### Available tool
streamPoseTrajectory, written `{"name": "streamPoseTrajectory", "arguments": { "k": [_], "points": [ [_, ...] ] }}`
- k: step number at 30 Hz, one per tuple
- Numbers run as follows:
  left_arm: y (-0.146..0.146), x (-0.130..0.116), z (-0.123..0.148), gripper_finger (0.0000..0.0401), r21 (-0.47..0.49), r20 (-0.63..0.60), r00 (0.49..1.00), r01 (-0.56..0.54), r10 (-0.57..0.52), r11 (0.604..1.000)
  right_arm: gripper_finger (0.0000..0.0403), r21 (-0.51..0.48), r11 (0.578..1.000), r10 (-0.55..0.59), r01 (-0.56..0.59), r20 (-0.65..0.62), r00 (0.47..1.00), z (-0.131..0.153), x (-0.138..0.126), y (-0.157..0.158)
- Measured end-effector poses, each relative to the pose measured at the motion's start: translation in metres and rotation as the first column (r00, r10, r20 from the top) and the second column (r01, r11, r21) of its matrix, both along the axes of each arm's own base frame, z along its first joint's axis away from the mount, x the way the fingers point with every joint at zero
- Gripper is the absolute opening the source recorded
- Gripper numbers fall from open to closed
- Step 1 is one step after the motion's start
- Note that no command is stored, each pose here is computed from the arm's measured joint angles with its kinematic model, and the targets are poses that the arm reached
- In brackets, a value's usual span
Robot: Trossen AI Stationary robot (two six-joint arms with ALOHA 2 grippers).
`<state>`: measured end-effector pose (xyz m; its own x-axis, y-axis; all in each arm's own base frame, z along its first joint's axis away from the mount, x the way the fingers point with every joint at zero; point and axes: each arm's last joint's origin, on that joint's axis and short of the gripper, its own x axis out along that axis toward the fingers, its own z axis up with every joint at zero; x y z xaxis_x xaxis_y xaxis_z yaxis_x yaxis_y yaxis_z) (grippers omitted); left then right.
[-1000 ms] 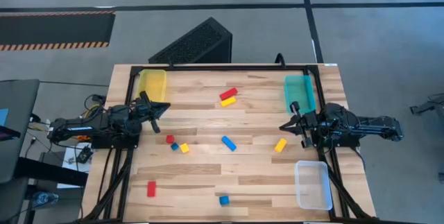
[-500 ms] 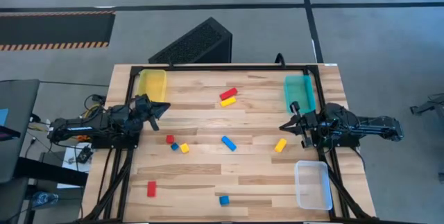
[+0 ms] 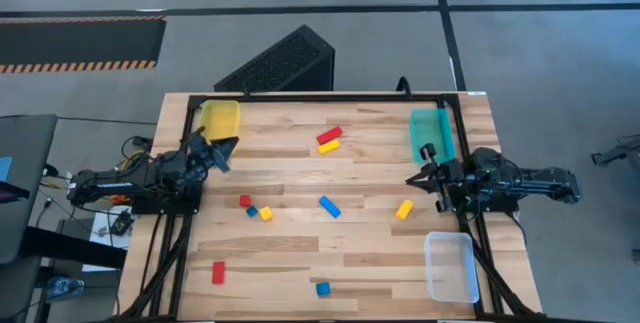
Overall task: Sort & place blocks by color
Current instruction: Put the top red block into the yellow bin
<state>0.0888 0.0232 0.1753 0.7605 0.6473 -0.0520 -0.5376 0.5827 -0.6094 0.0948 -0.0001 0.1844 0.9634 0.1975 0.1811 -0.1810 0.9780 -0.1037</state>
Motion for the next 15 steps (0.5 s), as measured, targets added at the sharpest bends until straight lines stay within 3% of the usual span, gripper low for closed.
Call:
{"name": "streamPoseTrajectory", "arguments": {
  "k": [5, 6, 8, 10, 12, 14, 15],
  "points": [
    [0.0, -0.002, 0.016, 0.0, 0.054, 0.049, 0.999, 0.006, -0.009, 0.999, 0.0043, 0.012, 0.999, -0.05, 0.05, 0.066, 0.997, 0.006, -0.001, -0.001],
    [-0.001, -0.002, 0.018, 0.0, 0.059, 0.053, 0.998, 0.017, -0.021, 0.998, 0.0043, 0.055, 0.997, -0.065, 0.061, 0.079, 0.995, 0.008, -0.001, -0.002],
    [-0.001, -0.003, 0.023, 0.0, 0.084, 0.051, 0.997, 0.05, -0.055, 0.995, 0.0043, 0.252, 0.964, -0.117, 0.085, 0.118, 0.986, 0.015, -0.003, -0.005],
    [-0.002, -0.003, 0.027, 0.0, 0.099, 0.053, 0.995, 0.08, -0.085, 0.992, 0.0043, 0.512, 0.846, -0.227, 0.149, 0.094, 0.969, 0.016, -0.004, -0.01],
    [-0.003, -0.004, 0.03, 0.0, 0.103, 0.062, 0.992, 0.106, -0.113, 0.989, 0.0043, 0.725, 0.656, -0.339, 0.21, 0.035, 0.94, 0.012, -0.003, -0.015],
    [-0.004, -0.004, 0.032, 0.0, 0.106, 0.068, 0.986, 0.145, -0.153, 0.984, 0.0043, 0.846, 0.485, -0.389, 0.221, -0.017, 0.921, 0.007, -0.002, -0.018],
    [-0.005, -0.003, 0.032, 0.0, 0.108, 0.07, 0.982, 0.169, -0.177, 0.98, 0.0043, 0.868, 0.444, -0.382, 0.224, -0.043, 0.923, 0.005, -0.001, -0.018]
  ]
}}
